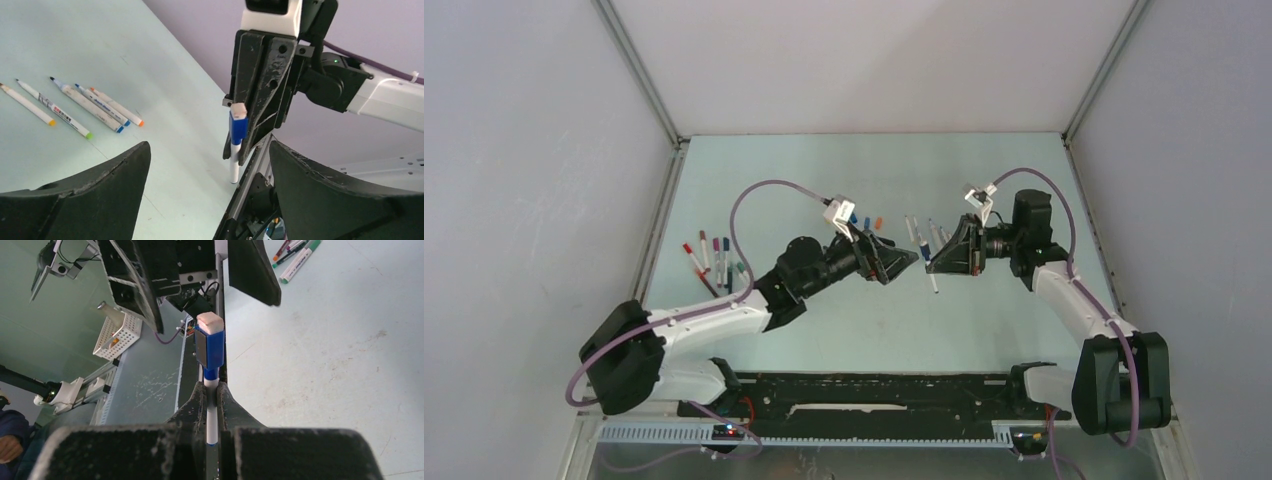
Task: Open the pen caps
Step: Open the pen cap from the pen.
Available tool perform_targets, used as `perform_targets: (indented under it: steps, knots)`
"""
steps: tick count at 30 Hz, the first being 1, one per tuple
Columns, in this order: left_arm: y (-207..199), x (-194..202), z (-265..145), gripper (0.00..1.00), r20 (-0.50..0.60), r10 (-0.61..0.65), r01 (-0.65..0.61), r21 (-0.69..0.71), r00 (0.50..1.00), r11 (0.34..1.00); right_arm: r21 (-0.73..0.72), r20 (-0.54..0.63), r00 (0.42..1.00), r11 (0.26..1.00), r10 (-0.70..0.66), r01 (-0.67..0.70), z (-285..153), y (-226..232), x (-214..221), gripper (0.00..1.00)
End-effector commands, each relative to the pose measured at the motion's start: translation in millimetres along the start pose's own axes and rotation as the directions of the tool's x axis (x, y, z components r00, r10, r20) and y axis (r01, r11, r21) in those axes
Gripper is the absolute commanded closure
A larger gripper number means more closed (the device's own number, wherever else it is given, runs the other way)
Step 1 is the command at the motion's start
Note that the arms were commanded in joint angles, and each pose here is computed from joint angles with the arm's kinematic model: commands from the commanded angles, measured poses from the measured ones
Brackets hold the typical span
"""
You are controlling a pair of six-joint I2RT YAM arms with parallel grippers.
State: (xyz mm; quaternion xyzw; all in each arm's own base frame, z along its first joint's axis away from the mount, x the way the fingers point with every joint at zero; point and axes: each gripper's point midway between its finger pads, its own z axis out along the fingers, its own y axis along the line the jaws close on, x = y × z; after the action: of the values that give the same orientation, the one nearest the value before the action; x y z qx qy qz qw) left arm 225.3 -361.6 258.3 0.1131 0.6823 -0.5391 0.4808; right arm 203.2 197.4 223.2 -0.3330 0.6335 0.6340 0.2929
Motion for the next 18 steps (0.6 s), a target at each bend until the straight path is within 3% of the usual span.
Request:
perform_targets:
  steps: [1, 6, 11, 18]
  knots:
    - [-25.7, -17.4, 16.4, 0.12, 0.039, -0.035, 0.031, 0.099, 0.999, 0.995, -0.034, -0.009, 0.998, 0.998, -0.060, 0.059, 2.3, 6.6, -10.4, 1.00]
    - [-34.8, -12.6, 28.6, 0.25, 0.031, -0.078, 0.073, 0.160, 0.996, 0.984, -0.029, -0.008, 0.998, 0.998, -0.056, 0.056, 2.4, 5.1, -10.3, 1.00]
    - [-37.4, -12.1, 34.1, 0.31, 0.039, -0.102, 0.094, 0.173, 0.994, 0.980, -0.025, -0.009, 0.999, 0.998, -0.050, 0.049, 3.2, 3.5, -9.8, 1.00]
    - [-40.0, -9.6, 44.4, 0.52, 0.012, -0.118, 0.114, 0.169, 0.993, 0.979, -0.013, -0.010, 0.999, 0.999, -0.046, 0.046, 4.8, 0.7, -9.0, 1.00]
